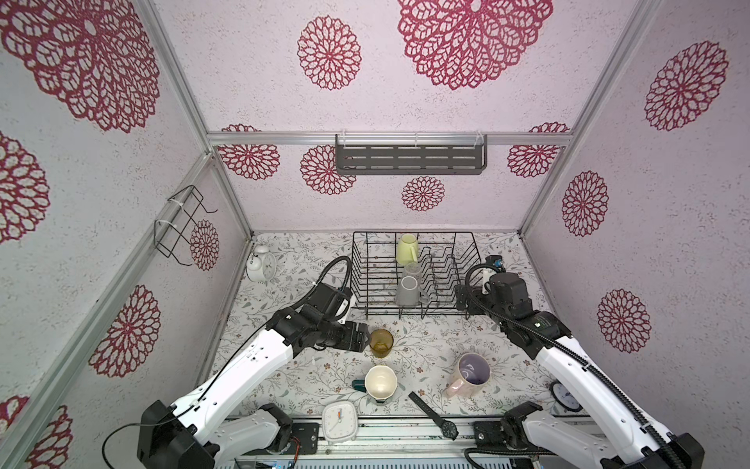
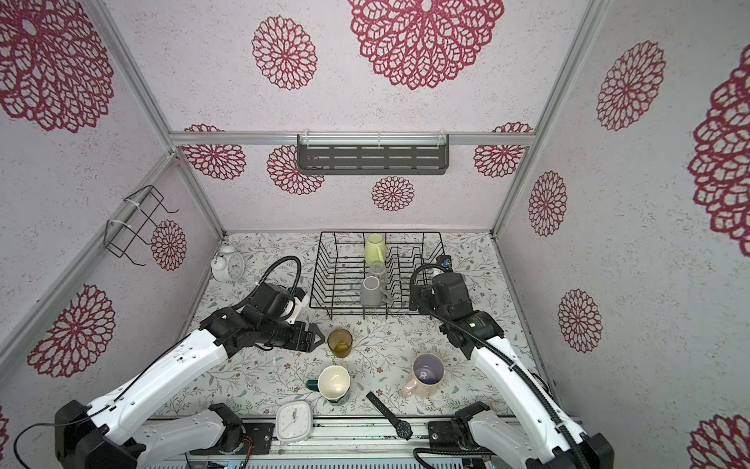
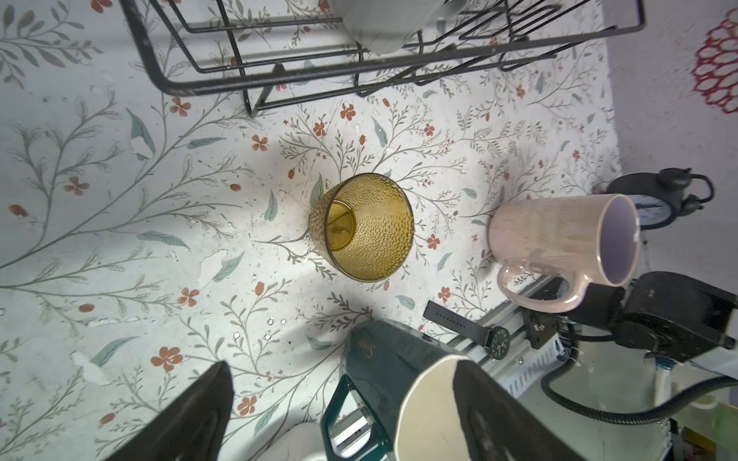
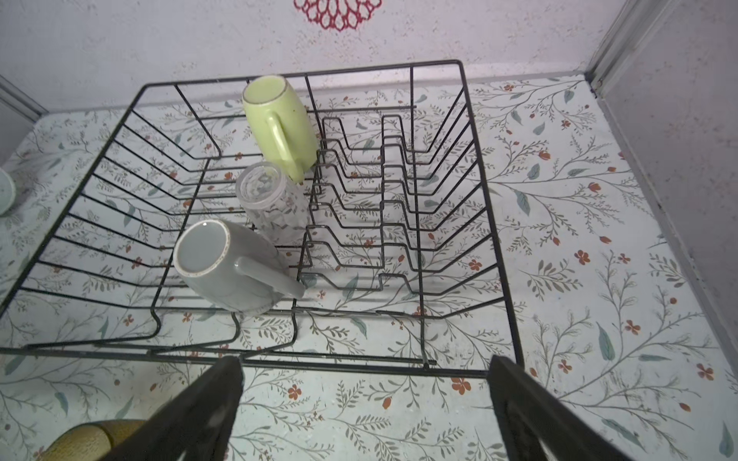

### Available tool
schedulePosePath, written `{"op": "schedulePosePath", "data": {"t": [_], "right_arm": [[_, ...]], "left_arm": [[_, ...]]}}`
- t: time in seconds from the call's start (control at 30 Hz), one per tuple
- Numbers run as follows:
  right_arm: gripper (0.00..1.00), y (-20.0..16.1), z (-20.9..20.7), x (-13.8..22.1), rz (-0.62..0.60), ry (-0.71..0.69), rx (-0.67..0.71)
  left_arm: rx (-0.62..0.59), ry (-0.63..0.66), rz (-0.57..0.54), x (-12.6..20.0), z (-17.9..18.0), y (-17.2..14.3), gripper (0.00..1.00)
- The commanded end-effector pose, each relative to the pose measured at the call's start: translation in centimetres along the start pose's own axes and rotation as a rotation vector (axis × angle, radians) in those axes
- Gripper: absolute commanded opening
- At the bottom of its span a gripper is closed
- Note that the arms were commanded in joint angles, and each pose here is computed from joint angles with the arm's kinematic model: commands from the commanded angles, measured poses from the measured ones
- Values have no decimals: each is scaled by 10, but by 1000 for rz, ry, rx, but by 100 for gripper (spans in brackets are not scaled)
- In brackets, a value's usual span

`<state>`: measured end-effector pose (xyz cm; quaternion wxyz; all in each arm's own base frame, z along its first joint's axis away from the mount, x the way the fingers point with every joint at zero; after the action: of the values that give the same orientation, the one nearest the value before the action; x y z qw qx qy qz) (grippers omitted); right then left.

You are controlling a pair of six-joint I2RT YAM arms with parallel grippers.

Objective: Load cups into a dish rack
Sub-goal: Pick up the cup from the center of the table.

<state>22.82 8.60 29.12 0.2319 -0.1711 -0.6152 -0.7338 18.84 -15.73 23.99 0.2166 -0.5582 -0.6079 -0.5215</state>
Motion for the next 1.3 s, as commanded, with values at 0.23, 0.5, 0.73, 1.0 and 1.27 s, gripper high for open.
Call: {"op": "schedulePosePath", "data": {"t": [0.23, 0.5, 0.73, 1.0, 1.27], "right_arm": [[99, 19, -4, 10, -177, -24, -105], [99, 18, -4, 7, -188, -25, -112], [99, 18, -5, 7, -199, -30, -107], [99, 18, -4, 7, -202, -20, -107], [99, 21, -2, 6, -216, 0, -119]], "left_arm": [[103, 172, -18, -56, -10, 19, 80], [116, 199, 0, -86, -16, 19, 74], [73, 265, 18, -103, -25, 16, 62], [61, 326, 28, -106, -18, 10, 30], [51, 342, 45, -105, -16, 7, 0]]}}
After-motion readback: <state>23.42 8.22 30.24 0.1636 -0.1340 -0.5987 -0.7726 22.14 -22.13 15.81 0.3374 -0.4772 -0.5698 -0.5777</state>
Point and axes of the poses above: each gripper's point midway between its finger pads, its own x axis back along the fingers, its own z axis along the line the jaws close on, y = z × x, the point moved 10 cm from there along x, back along the fingers, and after that the axes turned 2 degrees about -x, right-handed, at the moved point
